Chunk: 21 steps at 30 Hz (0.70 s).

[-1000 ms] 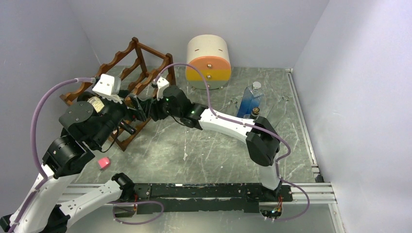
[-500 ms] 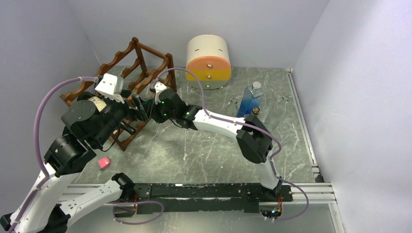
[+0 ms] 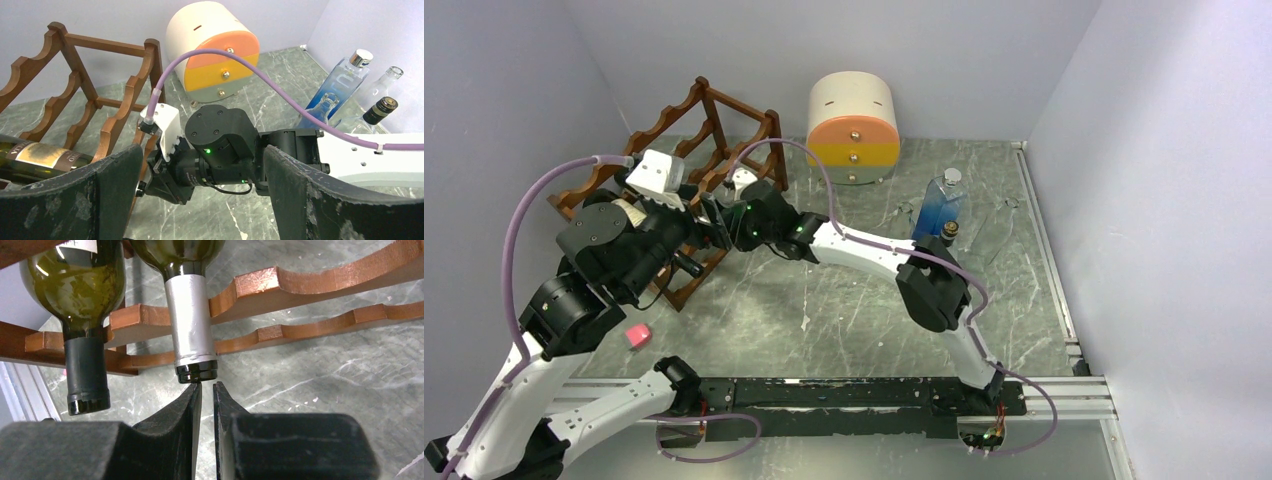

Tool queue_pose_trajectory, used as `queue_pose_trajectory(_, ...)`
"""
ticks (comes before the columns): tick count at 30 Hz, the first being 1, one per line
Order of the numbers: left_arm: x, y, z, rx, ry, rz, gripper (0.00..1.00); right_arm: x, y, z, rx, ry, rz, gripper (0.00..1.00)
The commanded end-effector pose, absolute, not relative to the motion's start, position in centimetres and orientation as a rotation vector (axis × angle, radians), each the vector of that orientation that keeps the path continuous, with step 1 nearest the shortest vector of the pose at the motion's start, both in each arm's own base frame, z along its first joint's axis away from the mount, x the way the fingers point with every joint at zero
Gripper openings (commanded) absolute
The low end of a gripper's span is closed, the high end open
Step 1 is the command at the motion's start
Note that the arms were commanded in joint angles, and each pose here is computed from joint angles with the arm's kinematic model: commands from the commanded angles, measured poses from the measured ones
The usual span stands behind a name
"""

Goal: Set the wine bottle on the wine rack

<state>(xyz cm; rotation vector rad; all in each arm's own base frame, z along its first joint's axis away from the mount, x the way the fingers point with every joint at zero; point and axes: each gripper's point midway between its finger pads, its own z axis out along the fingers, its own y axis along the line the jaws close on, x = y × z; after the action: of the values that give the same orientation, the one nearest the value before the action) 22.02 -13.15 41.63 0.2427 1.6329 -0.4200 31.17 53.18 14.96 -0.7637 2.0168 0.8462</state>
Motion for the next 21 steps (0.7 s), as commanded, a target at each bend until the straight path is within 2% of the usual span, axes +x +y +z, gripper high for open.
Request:
queue_pose_trajectory(1,21.7,-13.6,42.7,0.261,1.608,-0.450,0.94,31.8,54.1,15.7,-0.760,1.985,0.871,0.18)
queue_pose_trajectory(6,21.8,-13.6,42.7,0.261,1.612,-0.449,0.94,31.6,53.1,16.2,-0.739,1.988,0.847,0.23)
queue_pose_trajectory(12,21.6,-13.5,43.2,0.256,1.598,-0.455,0.94,30.9,49.9,19.9,-0.680,1.960,0.811,0.35)
queue_pose_trajectory(14,21.5,-13.4,43.4,0.251,1.587,-0.459,0.94,31.2,47.8,21.4,-0.621,1.972,0.775,0.40)
queue_pose_trajectory(21,20.6,-12.3,44.9,0.201,1.502,-0.489,0.94,34.0,38.2,26.3,-0.425,2.013,0.682,0.43)
